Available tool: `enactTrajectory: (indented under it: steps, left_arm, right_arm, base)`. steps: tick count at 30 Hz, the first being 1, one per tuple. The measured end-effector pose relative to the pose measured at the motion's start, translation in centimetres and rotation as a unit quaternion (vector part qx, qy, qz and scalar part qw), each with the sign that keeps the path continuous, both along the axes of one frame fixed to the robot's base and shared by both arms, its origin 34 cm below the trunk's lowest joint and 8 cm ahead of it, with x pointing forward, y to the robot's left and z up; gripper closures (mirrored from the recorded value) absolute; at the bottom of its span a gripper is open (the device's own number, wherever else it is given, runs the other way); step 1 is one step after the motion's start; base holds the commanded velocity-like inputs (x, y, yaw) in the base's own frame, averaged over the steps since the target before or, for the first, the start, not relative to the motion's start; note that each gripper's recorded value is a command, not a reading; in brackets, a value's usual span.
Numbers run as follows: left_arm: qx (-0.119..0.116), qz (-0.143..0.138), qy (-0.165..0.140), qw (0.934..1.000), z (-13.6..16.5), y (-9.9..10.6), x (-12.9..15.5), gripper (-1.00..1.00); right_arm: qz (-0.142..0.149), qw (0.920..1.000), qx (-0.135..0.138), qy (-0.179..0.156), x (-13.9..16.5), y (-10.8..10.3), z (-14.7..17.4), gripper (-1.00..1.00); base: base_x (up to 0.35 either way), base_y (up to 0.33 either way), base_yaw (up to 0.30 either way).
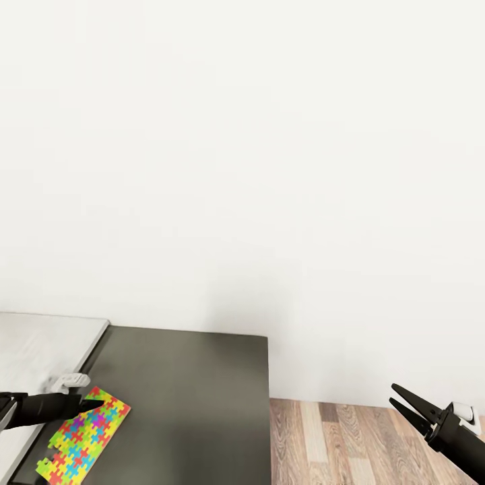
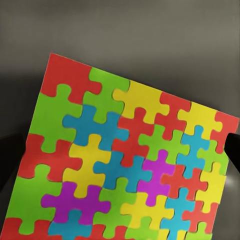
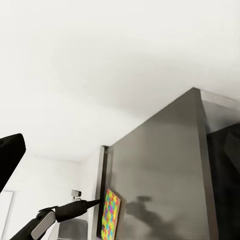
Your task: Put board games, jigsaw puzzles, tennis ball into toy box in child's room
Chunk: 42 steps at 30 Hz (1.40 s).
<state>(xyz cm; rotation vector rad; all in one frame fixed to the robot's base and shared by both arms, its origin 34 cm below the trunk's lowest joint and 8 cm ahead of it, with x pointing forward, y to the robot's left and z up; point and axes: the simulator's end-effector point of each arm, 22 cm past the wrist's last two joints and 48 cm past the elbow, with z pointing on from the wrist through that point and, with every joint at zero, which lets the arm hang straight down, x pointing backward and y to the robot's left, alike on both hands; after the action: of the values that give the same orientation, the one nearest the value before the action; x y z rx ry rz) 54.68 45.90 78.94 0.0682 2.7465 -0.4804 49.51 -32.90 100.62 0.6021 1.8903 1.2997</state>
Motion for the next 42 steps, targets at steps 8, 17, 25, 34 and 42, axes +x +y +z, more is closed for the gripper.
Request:
enactTrajectory:
  steps: [8,17,25,34,42]
  left_arm:
    - [-0.004,0.003,0.002,1.0,-0.1,0.1,0.0,-1.0]
    - [0.0,0.001,0.011,0.9999,-1.0,0.0,-0.5,-1.0]
    - [0.0,0.003,0.01,0.9999,-0.9,0.1,-0.4,-1.0]
    - [0.0,-0.001,0.013,0.9999,-1.1,-0.1,-0.6,-1.0]
    - [0.0,-0.002,0.013,0.9999,-1.1,-0.1,-0.6,-1.0]
  right_arm:
    - [0.0,1.0,0.0,0.005,0.0,0.0,-0.4,-1.0]
    - [0.0,0.9999,0.0,0.011,0.0,0.0,-0.9,-1.0]
    - [0.0,0.9999,0.0,0.012,0.0,0.0,-0.9,-1.0]
    - [-0.001,0.9999,0.0,0.012,0.0,0.0,-1.0,-1.0]
    - [-0.001,0.9999,-0.001,0.013,0.0,0.0,-1.0,-1.0]
  base:
    - [0.0,0.0,0.0]
    - [0.0,0.0,0.0]
    - [0.0,0.0,0.0]
    - [0.0,0.0,0.0]
    - [0.0,-0.019,0.0]
